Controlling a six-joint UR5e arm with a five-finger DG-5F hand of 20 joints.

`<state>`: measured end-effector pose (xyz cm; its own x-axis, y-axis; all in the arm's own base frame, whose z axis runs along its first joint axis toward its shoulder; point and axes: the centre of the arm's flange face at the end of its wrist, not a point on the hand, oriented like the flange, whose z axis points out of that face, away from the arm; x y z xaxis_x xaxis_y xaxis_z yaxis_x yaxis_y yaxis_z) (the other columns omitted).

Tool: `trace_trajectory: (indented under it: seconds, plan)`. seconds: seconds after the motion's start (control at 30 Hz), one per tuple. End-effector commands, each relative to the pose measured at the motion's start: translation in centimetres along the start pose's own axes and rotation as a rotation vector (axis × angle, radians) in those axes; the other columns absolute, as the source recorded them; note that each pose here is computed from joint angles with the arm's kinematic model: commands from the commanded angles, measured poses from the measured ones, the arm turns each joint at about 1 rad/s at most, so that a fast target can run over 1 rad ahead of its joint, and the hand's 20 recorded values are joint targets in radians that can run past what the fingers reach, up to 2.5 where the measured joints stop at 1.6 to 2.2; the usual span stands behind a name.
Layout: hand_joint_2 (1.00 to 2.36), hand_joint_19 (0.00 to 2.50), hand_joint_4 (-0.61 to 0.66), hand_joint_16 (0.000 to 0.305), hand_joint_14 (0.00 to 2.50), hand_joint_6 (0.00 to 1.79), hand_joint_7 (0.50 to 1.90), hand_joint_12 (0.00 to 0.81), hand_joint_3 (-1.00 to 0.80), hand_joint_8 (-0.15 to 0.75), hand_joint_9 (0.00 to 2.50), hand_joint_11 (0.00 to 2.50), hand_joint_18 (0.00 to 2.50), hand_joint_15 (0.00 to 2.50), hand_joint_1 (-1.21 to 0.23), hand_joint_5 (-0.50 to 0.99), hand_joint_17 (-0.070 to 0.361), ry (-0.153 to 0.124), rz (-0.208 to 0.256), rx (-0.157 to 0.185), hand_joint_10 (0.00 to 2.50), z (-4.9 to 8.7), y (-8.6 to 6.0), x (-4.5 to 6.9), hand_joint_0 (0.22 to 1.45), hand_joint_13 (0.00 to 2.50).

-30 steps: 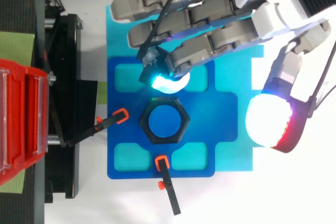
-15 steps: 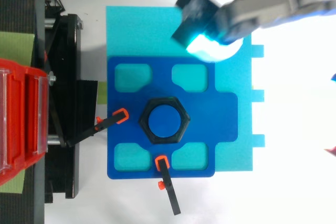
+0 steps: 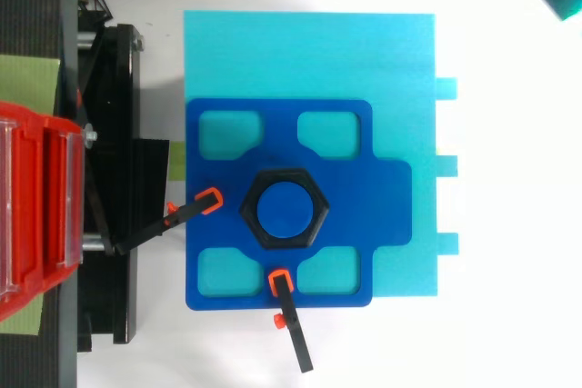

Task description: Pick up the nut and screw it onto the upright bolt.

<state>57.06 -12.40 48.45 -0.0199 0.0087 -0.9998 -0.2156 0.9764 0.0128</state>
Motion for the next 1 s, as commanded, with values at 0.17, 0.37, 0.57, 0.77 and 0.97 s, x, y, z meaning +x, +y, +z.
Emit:
trace_trajectory:
  seconds: [0.17, 0.37, 0.57, 0.77, 0.97]
  plan:
    - [1.0, 0.0, 0.17, 0.046, 0.0, 0.5, 0.74, 0.338, -0.5, 0.213, 0.2, 0.0, 0.0, 0.0, -0.35, -0.21, 0.103, -0.074, 0.364, 0.149, 0.0, -1.8, 0.9, 7.0, 0.49, 0.0]
    - [1.0, 0.0, 0.12, 0.049, 0.0, 0.5, 0.69, 0.347, -0.5, 0.197, 0.02, 0.0, 0.0, 0.0, -0.32, -0.25, 0.11, -0.162, 0.753, 0.275, 0.0, -2.1, 0.5, 9.4, 0.48, 0.0]
    - [1.0, 0.0, 0.1, 0.05, 0.0, 0.5, 0.68, 0.346, -0.5, 0.193, 0.0, 0.0, 0.0, 0.0, -0.33, -0.26, 0.113, -0.222, 1.038, 0.393, 0.0, -3.4, 0.4, 12.9, 0.47, 0.0]
    - [1.0, 0.0, 0.1, 0.051, 0.0, 0.5, 0.68, 0.347, -0.5, 0.195, 0.0, 0.0, 0.0, 0.0, -0.33, -0.26, 0.115, -0.219, 1.039, 0.399, 0.0, -3.4, 0.8, 13.2, 0.47, 0.0]
    - [1.0, 0.0, 0.1, 0.051, 0.0, 0.5, 0.68, 0.349, -0.5, 0.2, 0.0, 0.0, 0.0, 0.0, -0.34, -0.26, 0.116, -0.211, 1.009, 0.411, 0.0, -3.6, 0.6, 13.2, 0.47, 0.0]
